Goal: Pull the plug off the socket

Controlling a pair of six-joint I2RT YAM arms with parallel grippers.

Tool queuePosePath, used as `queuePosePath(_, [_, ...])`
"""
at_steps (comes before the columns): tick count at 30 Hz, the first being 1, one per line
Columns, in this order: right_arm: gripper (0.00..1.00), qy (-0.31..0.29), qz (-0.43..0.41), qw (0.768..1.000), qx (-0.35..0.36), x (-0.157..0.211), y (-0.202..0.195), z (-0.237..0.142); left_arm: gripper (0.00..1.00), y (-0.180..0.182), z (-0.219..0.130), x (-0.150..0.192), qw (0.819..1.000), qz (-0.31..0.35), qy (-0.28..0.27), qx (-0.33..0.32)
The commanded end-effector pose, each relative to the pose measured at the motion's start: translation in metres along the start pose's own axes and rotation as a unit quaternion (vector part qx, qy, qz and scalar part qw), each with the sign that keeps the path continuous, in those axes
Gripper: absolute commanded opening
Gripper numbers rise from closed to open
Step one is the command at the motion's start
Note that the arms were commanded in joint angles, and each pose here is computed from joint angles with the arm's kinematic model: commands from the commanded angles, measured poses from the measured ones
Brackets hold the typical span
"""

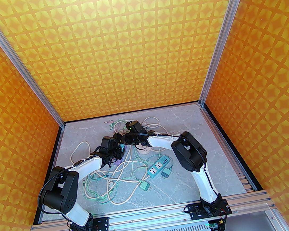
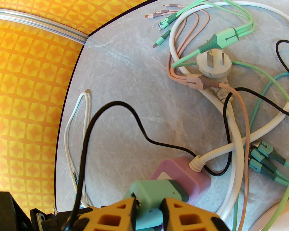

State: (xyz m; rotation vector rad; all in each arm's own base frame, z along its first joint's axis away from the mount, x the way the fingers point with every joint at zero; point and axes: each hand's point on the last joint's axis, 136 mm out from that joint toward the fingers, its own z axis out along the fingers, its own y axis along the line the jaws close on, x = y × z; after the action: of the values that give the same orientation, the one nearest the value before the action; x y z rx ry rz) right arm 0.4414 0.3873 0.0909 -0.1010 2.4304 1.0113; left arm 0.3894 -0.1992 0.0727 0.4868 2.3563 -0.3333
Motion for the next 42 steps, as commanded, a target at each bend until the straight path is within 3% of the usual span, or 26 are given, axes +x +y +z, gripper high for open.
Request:
queuePosePath(1, [0.25, 0.038, 0.013, 0.998, 0.037, 0.031, -0.032, 0.011, 0.19, -0.007, 0.000, 0.001, 1.000, 0.007, 0.014, 0.005])
queuePosePath(19, [0.23, 0.060, 0.004, 0.994, 0.086, 0.063, -0.068, 0.005, 0.17, 0.001, -0.043, -0.049, 0.998, -0.034, -0.043, -0.004])
queuePosePath(26, [0.25, 0.051, -0.002, 0.996, 0.073, 0.055, -0.057, -0.001, 0.15, 0.047, -0.072, -0.059, 0.992, -0.094, -0.079, -0.039])
queuePosePath(30, [0.32, 0.036, -0.014, 0.998, 0.053, 0.042, -0.040, -0.009, 0.16, 0.082, -0.072, -0.055, 0.982, -0.157, -0.077, -0.067])
queuePosePath(35, [0.48, 0.021, -0.034, 0.999, 0.021, 0.026, -0.012, -0.024, 0.18, 0.120, -0.058, -0.035, 0.968, -0.228, -0.052, -0.094])
queuePosePath(42, [0.60, 0.013, -0.045, 0.999, 0.005, 0.020, 0.006, -0.044, 0.18, 0.136, -0.033, -0.014, 0.955, -0.286, -0.017, -0.079])
